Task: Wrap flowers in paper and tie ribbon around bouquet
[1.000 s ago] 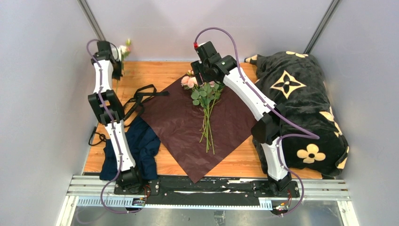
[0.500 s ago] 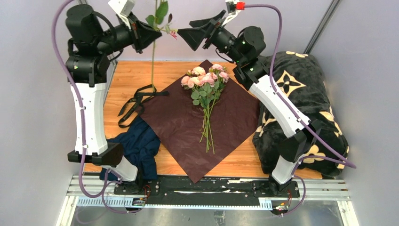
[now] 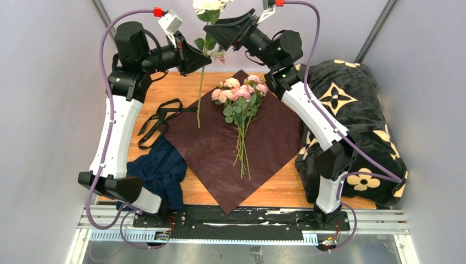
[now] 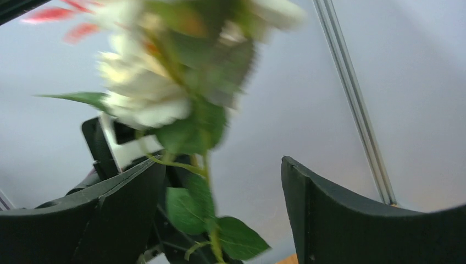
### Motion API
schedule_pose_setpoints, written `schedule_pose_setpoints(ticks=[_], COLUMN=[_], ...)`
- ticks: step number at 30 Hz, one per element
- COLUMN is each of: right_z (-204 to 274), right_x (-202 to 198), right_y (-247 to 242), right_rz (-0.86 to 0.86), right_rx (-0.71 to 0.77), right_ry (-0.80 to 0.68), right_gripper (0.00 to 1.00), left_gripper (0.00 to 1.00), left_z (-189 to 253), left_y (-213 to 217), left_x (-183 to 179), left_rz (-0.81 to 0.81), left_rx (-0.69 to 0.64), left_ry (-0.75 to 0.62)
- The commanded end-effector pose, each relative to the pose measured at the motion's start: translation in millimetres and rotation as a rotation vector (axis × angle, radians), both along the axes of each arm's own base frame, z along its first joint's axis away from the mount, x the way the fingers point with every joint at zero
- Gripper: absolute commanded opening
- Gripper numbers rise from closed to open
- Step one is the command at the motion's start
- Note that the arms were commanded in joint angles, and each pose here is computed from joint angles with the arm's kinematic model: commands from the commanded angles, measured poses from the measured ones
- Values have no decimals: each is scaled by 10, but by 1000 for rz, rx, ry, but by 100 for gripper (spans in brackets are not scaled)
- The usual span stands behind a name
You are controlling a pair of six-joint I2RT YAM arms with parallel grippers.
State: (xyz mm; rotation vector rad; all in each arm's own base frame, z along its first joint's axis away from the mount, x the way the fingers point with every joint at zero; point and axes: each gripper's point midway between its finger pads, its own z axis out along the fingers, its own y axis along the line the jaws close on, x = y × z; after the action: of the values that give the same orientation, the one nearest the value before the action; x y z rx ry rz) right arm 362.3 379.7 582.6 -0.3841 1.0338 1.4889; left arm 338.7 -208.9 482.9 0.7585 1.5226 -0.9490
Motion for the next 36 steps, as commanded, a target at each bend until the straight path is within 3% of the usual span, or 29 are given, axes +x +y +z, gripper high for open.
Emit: schedule_pose_setpoints(ticks=[1, 2, 3, 4, 9, 10, 12, 13, 17, 20, 26, 32, 36], right_z=[8, 6, -12, -16, -186, -270, -553, -762, -2243, -3096, -3955, -4676, -4831], right_x=[-3, 3, 13, 15, 109, 177, 391, 508, 712, 622, 898, 1181, 1308], right_y=[37, 42, 60, 67, 81, 57, -51, -140, -600, -665, -666, -842, -789], right_rz=[21, 23, 27, 29, 23, 3, -73, -113, -275, -284, -397, -542, -553], right_rx=[-2, -5, -14, -23, -76, -99, -179, -236, -598, -776, -973, -1121, -1119], right_ry=[40, 42, 45, 48, 116, 156, 281, 359, 815, 1000, 1019, 1050, 1020], right_gripper=[44, 21, 6, 0, 0, 0, 0, 0, 0, 0, 0, 0, 0], left_gripper=[0, 0, 0, 0, 0, 21, 94, 99, 100, 100, 100, 100, 100], left_z=[220, 199, 173, 144, -70, -151, -399, -545, -1236, -1771, -2578, -2870, -2966], left_y=[-23, -28, -34, -39, -27, -7, 49, 91, 466, 793, 1061, 1174, 1195], left_x=[-244, -254, -259, -260, -156, -112, -20, 18, 224, 324, 238, 95, 12], left_rz=[-36, -40, -42, -44, -1, 27, 85, 118, 348, 521, 595, 619, 619], left_rx=[-33, -32, -30, -29, -19, -15, 19, 49, 240, 379, 570, 633, 643], left_ry=[-84, -79, -70, -56, 21, 51, 122, 159, 268, 353, 521, 575, 599])
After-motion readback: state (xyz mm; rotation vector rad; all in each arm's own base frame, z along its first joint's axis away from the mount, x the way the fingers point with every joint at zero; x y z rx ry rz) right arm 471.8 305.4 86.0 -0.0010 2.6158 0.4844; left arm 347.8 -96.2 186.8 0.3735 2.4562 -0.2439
